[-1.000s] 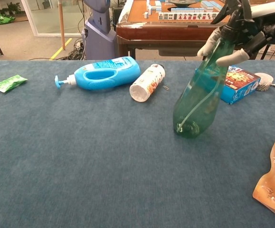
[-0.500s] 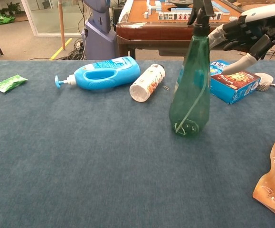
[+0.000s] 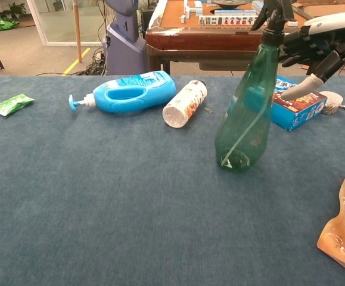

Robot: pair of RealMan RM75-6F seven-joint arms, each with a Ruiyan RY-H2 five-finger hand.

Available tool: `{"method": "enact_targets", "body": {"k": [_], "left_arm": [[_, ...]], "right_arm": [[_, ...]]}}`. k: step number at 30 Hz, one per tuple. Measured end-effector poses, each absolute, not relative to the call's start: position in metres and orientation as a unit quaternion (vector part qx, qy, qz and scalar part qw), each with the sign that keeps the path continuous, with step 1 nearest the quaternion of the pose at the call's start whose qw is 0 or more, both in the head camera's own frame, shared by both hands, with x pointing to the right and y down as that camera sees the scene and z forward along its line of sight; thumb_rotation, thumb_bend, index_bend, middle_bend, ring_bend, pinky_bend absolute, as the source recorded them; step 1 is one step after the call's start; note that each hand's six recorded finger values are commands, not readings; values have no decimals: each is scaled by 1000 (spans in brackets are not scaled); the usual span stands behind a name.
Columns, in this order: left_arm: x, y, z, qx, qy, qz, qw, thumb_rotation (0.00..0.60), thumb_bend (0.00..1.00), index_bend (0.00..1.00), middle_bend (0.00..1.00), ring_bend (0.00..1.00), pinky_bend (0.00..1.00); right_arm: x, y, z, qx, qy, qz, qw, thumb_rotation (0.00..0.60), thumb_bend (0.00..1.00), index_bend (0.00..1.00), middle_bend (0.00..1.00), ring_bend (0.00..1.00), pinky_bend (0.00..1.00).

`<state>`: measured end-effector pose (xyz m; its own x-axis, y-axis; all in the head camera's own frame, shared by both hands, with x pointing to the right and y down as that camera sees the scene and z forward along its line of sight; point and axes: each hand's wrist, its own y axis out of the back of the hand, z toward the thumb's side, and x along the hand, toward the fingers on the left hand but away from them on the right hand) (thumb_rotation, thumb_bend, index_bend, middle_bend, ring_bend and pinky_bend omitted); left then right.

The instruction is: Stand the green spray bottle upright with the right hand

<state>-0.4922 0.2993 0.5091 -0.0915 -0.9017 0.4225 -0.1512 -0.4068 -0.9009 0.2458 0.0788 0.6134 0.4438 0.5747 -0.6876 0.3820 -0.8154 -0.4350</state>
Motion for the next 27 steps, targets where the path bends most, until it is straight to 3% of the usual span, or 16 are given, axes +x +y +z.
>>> {"method": "enact_targets", "body": {"k": [3, 10, 17, 27], "left_arm": [[-493, 299, 509, -594, 444, -592, 317, 600, 255, 96, 0, 0, 0], [-494, 297, 510, -594, 444, -591, 317, 600, 256, 96, 0, 0, 0], [-493, 293, 513, -597, 441, -590, 318, 600, 255, 96, 0, 0, 0], [-488, 286, 516, -603, 437, -585, 322, 600, 255, 96, 0, 0, 0]], "right_arm": [[250, 79, 611, -840, -288, 445, 111, 600, 62, 236, 133, 0, 0], [276, 84, 597, -821, -312, 454, 150, 600, 252, 236, 142, 0, 0], [319, 97, 578, -769, -338, 482, 248, 600, 276, 236, 175, 0, 0], [382, 152, 545, -685, -372, 526, 341, 600, 283, 236, 188, 0, 0]]}}
